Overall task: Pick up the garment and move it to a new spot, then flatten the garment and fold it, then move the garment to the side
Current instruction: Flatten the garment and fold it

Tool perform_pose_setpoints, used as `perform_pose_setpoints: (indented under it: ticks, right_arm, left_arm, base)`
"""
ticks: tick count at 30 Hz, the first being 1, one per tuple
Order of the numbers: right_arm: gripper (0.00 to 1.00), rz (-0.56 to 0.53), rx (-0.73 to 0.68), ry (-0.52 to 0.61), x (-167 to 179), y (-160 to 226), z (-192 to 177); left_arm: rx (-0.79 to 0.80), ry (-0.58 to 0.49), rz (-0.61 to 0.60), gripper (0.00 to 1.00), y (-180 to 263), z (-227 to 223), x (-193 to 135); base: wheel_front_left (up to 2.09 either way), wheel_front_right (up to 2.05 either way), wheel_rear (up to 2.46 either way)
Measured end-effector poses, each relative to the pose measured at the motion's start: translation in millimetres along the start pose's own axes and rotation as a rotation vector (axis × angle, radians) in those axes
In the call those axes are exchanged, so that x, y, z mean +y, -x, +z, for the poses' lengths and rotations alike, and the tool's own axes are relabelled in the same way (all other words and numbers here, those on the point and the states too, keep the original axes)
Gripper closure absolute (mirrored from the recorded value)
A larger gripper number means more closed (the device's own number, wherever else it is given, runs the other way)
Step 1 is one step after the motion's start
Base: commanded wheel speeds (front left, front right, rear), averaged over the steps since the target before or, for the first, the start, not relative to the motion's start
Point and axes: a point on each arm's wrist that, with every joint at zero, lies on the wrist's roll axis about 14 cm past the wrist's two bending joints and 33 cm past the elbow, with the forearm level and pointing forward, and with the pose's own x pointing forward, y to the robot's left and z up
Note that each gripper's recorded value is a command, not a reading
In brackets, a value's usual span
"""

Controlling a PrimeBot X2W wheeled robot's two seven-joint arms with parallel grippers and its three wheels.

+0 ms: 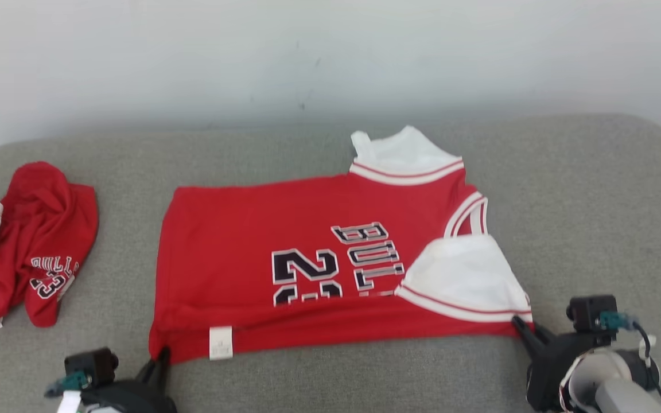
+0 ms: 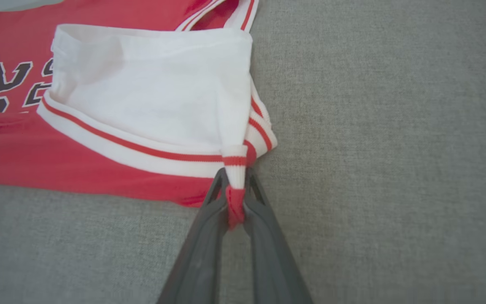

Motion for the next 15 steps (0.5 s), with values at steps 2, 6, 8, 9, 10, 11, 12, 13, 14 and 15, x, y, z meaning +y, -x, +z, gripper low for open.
perform_pose_setpoints:
  ticks: [2, 6, 8, 9, 10, 11, 12, 13, 14, 15]
  right_arm:
    - [1.00, -0.003, -0.003, -0.009, -0.1, 8.4, -5.3]
    - [1.00, -0.004, -0.012, -0.019, 1.5, 25.4, -15.2]
    - [1.00, 0.000, -0.013, -0.020, 2.5, 33.3, -20.0]
    - [1.00, 0.001, -0.015, -0.019, 2.7, 36.9, -21.6]
    - [1.00, 0.002, -0.019, -0.021, 3.2, 40.1, -22.5]
    - [1.00, 0.005, -0.024, -0.021, 3.9, 42.9, -22.9]
    - [1.00, 0.007, -0.028, -0.018, 4.6, 45.4, -22.9]
    - [1.00, 0.011, -0.036, -0.014, 5.7, 47.5, -21.5]
    - [1.00, 0.014, -0.043, -0.010, 6.0, 48.9, -19.8]
    - [1.00, 0.017, -0.050, -0.006, 6.6, 49.9, -17.4]
  left_arm:
    - [0.007, 0.003, 0.005, 1.00, 7.7, -6.7, 1.1]
    - [0.009, 0.007, 0.005, 1.00, 21.0, -15.7, 0.8]
    - [0.007, 0.004, 0.005, 1.00, 27.1, -18.5, 1.5]
    - [0.007, 0.001, 0.005, 1.00, 29.8, -19.7, 2.1]
    - [0.005, -0.003, 0.005, 1.00, 32.4, -20.5, 2.5]
    - [0.001, -0.003, 0.003, 1.00, 34.6, -21.0, 2.0]
    - [-0.002, -0.001, 0.002, 1.00, 36.8, -21.7, 1.4]
    - [-0.005, 0.001, 0.001, 1.00, 39.2, -22.8, 1.4]
    - [-0.005, 0.005, 0.002, 1.00, 41.3, -24.3, 1.8]
    - [-0.006, 0.008, 0.004, 1.00, 43.0, -25.2, 2.6]
  base:
    - [0.00, 0.00, 0.00]
    - [0.00, 0.00, 0.00]
    - [0.00, 0.00, 0.00]
    - [0.00, 0.00, 0.00]
    - [0.00, 0.00, 0.00]
    - [0.00, 0.00, 0.00]
    - [0.00, 0.00, 0.00]
    - [0.00, 0.00, 0.00]
    - [0.00, 0.00, 0.00]
    - [0.00, 0.00, 0.00]
